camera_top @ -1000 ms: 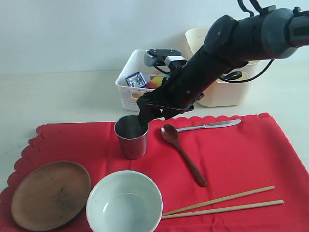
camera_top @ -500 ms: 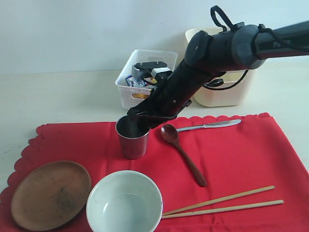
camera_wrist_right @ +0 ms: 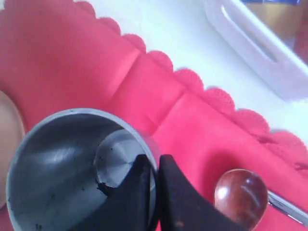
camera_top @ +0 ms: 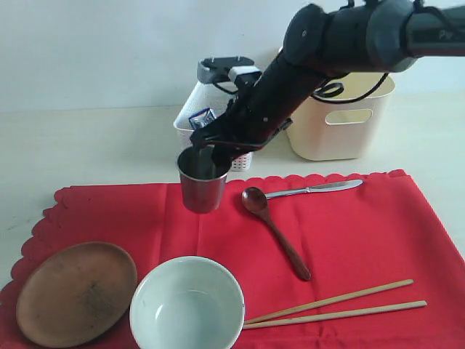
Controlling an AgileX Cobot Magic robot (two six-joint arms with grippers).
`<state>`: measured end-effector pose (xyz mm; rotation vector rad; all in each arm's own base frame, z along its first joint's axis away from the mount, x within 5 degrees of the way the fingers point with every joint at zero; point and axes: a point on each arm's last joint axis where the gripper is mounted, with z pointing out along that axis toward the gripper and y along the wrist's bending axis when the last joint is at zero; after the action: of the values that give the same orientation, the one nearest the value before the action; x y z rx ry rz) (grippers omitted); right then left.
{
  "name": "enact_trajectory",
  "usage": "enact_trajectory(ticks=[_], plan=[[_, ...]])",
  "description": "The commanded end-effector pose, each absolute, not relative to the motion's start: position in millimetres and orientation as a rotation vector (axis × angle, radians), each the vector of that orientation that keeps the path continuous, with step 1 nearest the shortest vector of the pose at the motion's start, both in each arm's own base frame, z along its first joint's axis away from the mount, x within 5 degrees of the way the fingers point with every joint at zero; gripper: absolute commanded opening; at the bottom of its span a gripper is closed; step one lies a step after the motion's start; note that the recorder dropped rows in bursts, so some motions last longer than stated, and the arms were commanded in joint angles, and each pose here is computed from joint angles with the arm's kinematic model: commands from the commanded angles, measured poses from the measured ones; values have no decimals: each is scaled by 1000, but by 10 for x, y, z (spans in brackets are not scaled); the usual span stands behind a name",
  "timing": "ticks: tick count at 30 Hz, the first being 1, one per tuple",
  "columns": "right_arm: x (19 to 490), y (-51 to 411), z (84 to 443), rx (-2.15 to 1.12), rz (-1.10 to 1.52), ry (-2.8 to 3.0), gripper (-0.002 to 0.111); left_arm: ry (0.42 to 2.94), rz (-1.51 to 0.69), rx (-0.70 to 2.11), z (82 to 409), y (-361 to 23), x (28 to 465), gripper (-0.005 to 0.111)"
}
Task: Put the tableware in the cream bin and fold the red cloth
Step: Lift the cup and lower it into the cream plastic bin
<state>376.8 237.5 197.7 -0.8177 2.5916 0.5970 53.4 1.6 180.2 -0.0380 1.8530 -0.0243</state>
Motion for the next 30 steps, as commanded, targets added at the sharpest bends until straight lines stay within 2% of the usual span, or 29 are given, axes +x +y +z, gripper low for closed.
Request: enact_trajectory(ticks=[1,7,8,12,15,19,30], plan=[[3722,2288,2451,-799,600,2484,0,1837,-25,-44,1813,17,533,0],[3674,1949,3014,-712,582,2375,0,1837,-25,-44,1813,17,533,0],[3668,1781,3184,-667,567,2344,0,1837,-25,-44,1813,17,533,0],[3719,1230,3491,-511,495,2286,0,1837,-25,-44,1813,17,533,0],[3882,813,3488,-370,422,2264,0,1837,-25,-44,1813,17,533,0],[4171,483,3388,-236,358,2228,0,1837,-25,-44,1813,17,533,0],[4954,373,2818,-212,342,2275,0,1837,-25,-44,1813,17,533,0]])
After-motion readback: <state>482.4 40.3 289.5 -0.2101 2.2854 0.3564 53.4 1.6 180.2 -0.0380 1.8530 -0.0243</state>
